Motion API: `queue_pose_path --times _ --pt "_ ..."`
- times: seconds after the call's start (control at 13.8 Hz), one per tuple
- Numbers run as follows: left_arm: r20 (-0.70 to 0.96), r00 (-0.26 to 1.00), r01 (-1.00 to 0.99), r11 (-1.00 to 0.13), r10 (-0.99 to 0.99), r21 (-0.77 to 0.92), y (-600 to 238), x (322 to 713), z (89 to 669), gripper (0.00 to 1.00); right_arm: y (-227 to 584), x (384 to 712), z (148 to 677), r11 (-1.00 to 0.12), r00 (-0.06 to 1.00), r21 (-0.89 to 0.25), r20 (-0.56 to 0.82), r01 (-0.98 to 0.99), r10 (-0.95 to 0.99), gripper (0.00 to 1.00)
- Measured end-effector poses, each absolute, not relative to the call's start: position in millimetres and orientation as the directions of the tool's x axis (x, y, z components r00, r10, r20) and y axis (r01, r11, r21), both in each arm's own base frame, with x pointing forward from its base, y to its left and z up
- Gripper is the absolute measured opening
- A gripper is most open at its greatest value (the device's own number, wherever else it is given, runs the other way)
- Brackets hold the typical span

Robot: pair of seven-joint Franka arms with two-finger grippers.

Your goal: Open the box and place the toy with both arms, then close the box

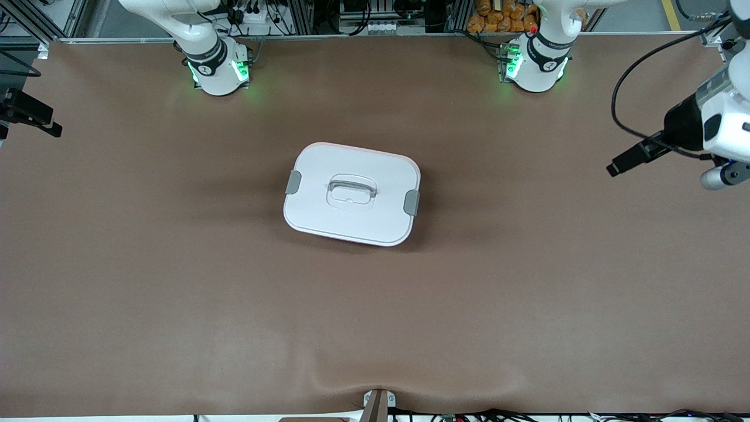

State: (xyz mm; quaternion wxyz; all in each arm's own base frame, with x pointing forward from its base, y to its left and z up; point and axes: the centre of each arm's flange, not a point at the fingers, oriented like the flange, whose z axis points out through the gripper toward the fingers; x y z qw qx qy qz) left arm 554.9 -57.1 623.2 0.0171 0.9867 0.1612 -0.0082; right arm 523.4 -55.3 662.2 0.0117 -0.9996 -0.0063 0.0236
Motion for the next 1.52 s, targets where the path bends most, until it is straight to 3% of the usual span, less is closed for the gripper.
queue_pose_path --times 0.44,1.52 --pt "-0.054 0.998 -0.023 -0.998 -0.02 -0.054 -44.7 545.4 623.6 1.0 -56.0 523.3 662.2 -1.0 0.999 -0.024 -0.047 0.011 0.012 1.0" --pt "-0.049 0.998 -0.03 -0.998 -0.027 -0.05 -45.4 546.5 621.5 1.0 -56.3 523.1 662.1 -1.0 0.999 -0.024 -0.049 0.01 0.011 1.0"
